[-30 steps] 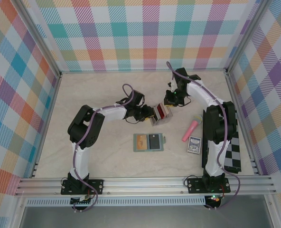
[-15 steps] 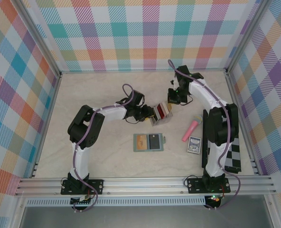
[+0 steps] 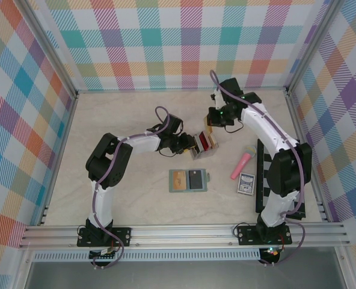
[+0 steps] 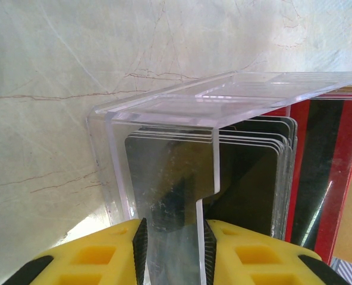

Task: Put the credit cards into the card holder
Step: Pick up the credit card from the storage box, then flip over the card slot in the card holder.

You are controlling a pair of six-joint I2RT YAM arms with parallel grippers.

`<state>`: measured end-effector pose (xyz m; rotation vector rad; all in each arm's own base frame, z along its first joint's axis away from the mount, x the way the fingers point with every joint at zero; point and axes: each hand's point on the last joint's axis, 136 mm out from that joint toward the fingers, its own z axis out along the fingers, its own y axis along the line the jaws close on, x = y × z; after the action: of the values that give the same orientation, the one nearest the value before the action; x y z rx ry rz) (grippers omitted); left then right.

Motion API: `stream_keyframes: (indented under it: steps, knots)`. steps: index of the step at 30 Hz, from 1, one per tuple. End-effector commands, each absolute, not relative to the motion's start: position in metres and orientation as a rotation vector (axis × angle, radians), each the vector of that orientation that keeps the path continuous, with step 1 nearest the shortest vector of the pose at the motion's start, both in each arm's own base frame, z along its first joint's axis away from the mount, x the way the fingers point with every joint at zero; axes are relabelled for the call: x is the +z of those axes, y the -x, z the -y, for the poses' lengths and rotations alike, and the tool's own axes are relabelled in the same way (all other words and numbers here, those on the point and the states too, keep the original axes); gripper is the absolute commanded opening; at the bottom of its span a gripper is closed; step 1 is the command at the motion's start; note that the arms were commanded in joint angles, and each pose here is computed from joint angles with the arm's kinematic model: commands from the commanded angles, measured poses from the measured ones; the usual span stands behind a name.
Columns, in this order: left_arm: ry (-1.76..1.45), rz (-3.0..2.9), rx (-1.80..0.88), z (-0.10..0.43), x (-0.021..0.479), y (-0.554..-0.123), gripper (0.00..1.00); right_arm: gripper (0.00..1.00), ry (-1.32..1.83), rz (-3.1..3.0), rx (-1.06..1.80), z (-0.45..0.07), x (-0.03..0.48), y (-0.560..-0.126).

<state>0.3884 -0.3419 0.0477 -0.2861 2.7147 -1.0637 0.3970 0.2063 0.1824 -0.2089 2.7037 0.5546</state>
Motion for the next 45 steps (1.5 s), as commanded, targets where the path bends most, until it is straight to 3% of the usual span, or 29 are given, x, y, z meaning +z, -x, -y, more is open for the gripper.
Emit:
stream_keyframes:
  steps: [1, 6, 15, 23, 31, 45]
  knots:
    - [0.339, -2.872, -0.917, 0.321, 0.007, -0.365, 0.31, 0.0, 0.235, -2.74, 0.515, -0.208, 0.16, -0.397]
    - [0.321, -2.867, -0.916, 0.32, 0.01, -0.365, 0.31, 0.0, 0.214, -2.762, 0.343, -0.187, 0.148, -0.399]
    - [0.197, -2.753, -0.949, 0.32, 0.067, -0.369, 0.44, 0.0, 0.095, -2.676, 0.682, -0.205, 0.181, -0.354]
    - [0.148, -2.708, -0.946, 0.306, 0.097, -0.355, 0.51, 0.0, 0.04, -2.69, 0.712, -0.219, 0.156, -0.296]
    - [0.205, -2.737, -0.923, 0.281, 0.092, -0.321, 0.5, 0.0, 0.106, -2.737, 0.705, -0.234, 0.131, -0.254]
    - [0.304, -2.807, -0.809, 0.238, 0.062, -0.268, 0.51, 0.0, 0.072, -2.8, 0.665, -0.235, 0.099, -0.243]
